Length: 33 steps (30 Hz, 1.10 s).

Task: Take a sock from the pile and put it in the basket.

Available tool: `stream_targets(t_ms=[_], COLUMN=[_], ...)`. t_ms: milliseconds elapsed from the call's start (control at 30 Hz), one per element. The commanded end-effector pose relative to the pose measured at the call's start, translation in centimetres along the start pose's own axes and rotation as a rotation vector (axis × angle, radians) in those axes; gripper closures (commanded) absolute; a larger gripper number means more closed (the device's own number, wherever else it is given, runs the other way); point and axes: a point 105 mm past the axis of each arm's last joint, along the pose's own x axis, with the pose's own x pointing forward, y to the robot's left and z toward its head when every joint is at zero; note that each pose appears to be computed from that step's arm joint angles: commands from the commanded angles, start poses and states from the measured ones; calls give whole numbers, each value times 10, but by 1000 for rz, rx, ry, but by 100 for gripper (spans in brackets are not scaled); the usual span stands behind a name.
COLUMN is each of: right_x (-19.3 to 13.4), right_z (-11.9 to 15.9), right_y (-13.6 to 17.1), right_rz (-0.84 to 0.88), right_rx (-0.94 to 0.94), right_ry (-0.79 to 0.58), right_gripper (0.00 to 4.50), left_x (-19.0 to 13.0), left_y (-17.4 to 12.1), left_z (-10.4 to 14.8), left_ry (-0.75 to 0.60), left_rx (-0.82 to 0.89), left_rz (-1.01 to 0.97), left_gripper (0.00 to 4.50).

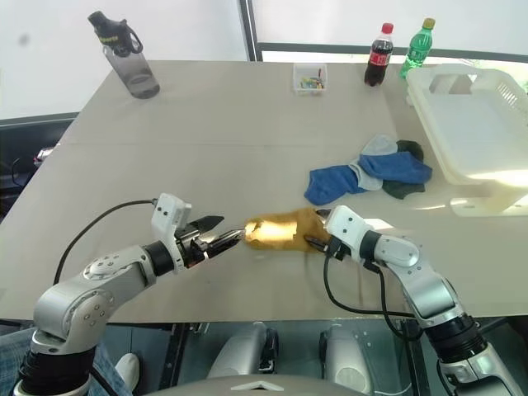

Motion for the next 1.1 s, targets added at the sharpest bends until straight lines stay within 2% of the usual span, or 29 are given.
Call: stream_targets(t_ms=[33, 133, 233, 300, 633, 900, 1100], right_x=[-1, -1, 0, 1, 4, 5, 5], right_z=[-6, -6, -4, -2, 1, 1, 2], right_y=[5, 6, 6, 6, 7, 8, 8], right_rz=[14, 14, 15, 15, 5, -11, -17], right_rx=[8, 7, -3, -4, -10, -7, -2], right_ry=[26, 26, 25, 23, 18, 16, 17], right_gripper=[139, 139, 139, 139, 139, 139, 139], left_x=[0, 4, 7, 6, 11, 34, 39], left_y=[-2, -6, -13, -14, -29, -37, -53], left_z=[-13, -18, -7, -8, -15, -4, 17], left_ry=[25, 23, -46, -23, 169, 182, 90], left_rx=[-140, -248, -424, -483, -572, -600, -619], left_rz=[-14, -44, -142, -177, -336, -430, -571], left_gripper=[33, 33, 33, 33, 33, 33, 33])
